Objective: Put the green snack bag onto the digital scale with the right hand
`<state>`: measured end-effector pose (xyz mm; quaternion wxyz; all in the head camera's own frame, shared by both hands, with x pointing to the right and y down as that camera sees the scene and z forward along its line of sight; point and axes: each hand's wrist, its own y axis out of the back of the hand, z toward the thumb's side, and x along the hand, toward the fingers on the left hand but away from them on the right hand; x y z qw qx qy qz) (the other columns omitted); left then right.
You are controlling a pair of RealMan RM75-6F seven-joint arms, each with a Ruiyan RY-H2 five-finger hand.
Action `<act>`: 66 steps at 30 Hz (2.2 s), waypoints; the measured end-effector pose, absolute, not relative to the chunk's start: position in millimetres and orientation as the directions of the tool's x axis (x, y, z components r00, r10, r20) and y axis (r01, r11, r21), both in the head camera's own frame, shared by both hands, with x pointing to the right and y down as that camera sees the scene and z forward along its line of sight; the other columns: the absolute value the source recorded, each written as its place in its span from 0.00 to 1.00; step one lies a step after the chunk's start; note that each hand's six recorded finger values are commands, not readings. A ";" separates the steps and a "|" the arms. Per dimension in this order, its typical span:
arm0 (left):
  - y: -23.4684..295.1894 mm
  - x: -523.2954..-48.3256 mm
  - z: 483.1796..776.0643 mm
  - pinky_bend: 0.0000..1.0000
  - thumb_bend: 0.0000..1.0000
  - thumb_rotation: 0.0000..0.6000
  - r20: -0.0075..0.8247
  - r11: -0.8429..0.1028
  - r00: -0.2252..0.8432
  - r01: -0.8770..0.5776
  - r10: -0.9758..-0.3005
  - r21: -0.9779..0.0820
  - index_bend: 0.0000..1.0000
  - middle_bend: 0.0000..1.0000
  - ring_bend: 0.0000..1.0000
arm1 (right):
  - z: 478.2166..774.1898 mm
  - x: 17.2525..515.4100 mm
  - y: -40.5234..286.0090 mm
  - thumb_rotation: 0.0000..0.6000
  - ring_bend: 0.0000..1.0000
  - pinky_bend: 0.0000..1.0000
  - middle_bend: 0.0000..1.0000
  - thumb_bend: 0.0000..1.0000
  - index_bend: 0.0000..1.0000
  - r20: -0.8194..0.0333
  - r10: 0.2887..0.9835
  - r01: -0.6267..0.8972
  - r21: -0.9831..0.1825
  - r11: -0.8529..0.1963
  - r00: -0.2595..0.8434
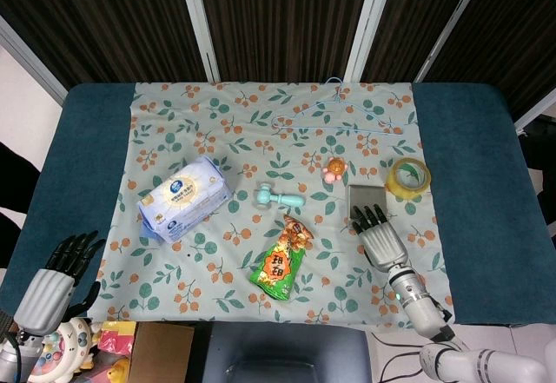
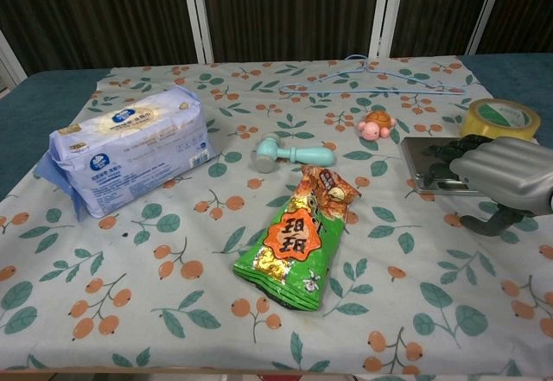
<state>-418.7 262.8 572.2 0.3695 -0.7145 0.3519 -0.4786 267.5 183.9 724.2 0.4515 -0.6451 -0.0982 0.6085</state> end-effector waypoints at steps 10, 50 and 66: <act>263.6 -419.5 570.3 0.10 0.48 1.00 0.421 -0.477 0.295 -0.154 -0.858 -0.865 0.00 0.00 0.01 | 726.2 263.6 185.1 1.00 0.00 0.00 0.00 0.53 0.33 -0.703 0.670 -0.433 -0.695 -0.575 0.238; 261.2 -431.8 551.5 0.10 0.48 1.00 0.375 -0.424 0.261 -0.165 -0.889 -0.891 0.00 0.00 0.01 | 669.6 122.7 192.2 1.00 0.00 0.00 0.00 0.33 0.07 -0.585 0.614 -0.469 -0.805 -0.362 0.530; 261.1 -432.9 548.1 0.10 0.48 1.00 0.369 -0.418 0.260 -0.166 -0.892 -0.893 0.00 0.00 0.00 | 706.1 69.7 194.9 1.00 0.07 0.12 0.17 0.33 0.85 -0.648 0.577 -0.524 -0.755 -0.395 0.497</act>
